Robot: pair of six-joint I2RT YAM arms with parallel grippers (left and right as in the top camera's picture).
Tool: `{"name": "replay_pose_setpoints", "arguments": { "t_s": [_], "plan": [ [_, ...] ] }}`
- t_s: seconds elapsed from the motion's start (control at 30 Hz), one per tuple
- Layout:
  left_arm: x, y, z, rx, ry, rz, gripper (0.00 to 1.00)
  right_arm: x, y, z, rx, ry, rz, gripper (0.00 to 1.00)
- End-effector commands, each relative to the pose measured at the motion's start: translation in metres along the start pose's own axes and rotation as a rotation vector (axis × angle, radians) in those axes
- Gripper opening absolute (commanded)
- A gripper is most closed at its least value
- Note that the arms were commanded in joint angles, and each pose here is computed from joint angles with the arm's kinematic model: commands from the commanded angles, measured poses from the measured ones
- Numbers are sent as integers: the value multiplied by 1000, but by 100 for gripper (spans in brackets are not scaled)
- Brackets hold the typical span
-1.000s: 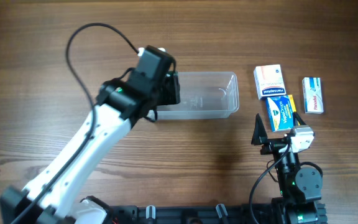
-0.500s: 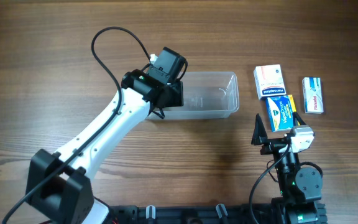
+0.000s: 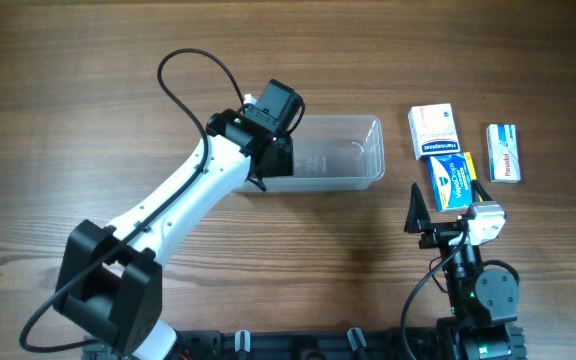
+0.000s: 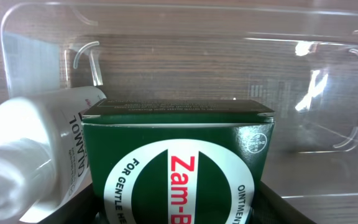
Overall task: Pack container
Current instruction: 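Lift the green box and carry it over the container, then lower the green box into the container beside the tube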
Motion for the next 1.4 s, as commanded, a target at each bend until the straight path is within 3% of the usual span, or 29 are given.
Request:
{"name": "replay_pose_setpoints", "arguments": {
  "t_s": [0.0,0.83,1.1,1.37],
  "plan": [
    [-1,4,-3,-5,-14,-20,43,2,0,-1,-5,-10,-16,100],
    [9,3,-4,-23,-48,-95,43,2,0,-1,-5,-10,-16,100],
    [9,3,-4,-23,-48,-95,60,2,0,-1,-5,-10,-16,100],
    [10,3,-2,-17,-47,-99,64,2,0,-1,-5,-10,-16,100]
  ]
}}
Point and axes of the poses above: each gripper's point midway between its finger pads, its own y axis out along the fingers, its own x axis along the line the jaws close on, z = x × y, the point moved 5 cm from there along -y, back along the fingers, and after that the axes turned 4 degrees about y, right-handed, at the moved point
